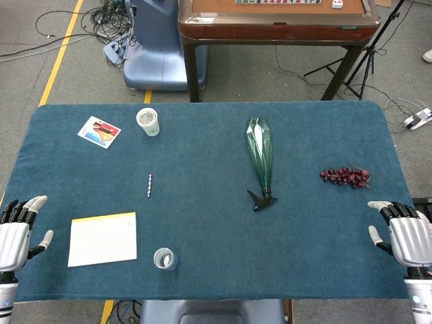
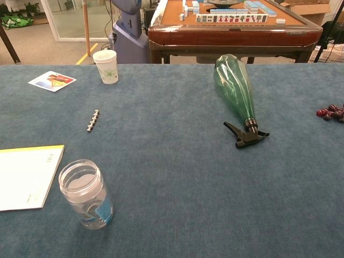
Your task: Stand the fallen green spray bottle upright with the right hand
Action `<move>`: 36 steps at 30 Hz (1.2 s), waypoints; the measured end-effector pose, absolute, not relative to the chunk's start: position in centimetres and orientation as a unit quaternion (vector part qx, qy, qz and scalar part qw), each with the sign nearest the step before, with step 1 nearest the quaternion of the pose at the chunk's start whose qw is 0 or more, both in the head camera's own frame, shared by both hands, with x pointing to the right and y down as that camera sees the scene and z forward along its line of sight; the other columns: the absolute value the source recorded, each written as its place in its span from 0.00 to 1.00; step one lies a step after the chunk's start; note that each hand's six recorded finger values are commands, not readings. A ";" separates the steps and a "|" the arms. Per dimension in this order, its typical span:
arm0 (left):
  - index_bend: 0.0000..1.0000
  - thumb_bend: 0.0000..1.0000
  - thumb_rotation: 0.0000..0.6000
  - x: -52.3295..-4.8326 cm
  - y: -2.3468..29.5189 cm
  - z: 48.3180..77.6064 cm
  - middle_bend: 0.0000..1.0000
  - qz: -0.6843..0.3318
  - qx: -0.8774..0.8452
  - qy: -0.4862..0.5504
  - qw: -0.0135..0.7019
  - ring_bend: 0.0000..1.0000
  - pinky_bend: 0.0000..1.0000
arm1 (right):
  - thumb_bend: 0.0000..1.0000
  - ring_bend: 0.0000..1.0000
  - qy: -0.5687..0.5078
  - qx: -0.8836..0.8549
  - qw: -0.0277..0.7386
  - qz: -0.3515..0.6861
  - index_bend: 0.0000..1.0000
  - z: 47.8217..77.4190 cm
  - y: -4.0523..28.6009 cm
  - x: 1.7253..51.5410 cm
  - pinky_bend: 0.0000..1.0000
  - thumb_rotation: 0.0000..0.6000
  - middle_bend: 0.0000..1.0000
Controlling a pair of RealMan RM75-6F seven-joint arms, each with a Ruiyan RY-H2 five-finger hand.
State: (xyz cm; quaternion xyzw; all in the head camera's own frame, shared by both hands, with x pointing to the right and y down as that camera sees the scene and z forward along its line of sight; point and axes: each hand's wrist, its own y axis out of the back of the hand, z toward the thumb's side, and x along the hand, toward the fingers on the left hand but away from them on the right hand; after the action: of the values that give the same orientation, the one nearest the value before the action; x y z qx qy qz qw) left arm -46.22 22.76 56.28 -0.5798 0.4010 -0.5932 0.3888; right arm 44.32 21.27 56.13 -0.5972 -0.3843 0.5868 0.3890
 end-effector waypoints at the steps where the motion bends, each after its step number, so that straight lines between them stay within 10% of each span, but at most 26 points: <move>1: 0.14 0.33 1.00 -46.2 22.7 56.3 0.17 -0.594 -0.580 0.400 0.389 0.17 0.08 | 0.35 0.26 -0.384 -0.597 0.390 0.587 0.31 56.1 21.3 44.3 0.31 1.00 0.34; 32: 0.19 0.33 1.00 -46.8 23.7 55.9 0.17 -0.609 -0.582 0.389 0.373 0.17 0.07 | 0.36 0.17 -0.214 -0.665 0.436 0.567 0.06 59.8 15.0 36.9 0.26 1.00 0.29; 36: 0.19 0.33 1.00 -46.8 23.9 55.8 0.17 -0.611 -0.582 0.388 0.372 0.17 0.07 | 0.53 0.12 -0.178 -0.681 0.426 0.569 0.00 62.1 13.8 35.2 0.24 1.00 0.22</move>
State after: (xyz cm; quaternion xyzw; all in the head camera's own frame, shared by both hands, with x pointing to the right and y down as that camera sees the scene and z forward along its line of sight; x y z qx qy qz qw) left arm -46.78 23.89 55.80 -0.5818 0.3881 -0.6106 0.3715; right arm 35.24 13.81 62.09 -0.6807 -0.1779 0.5689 0.4258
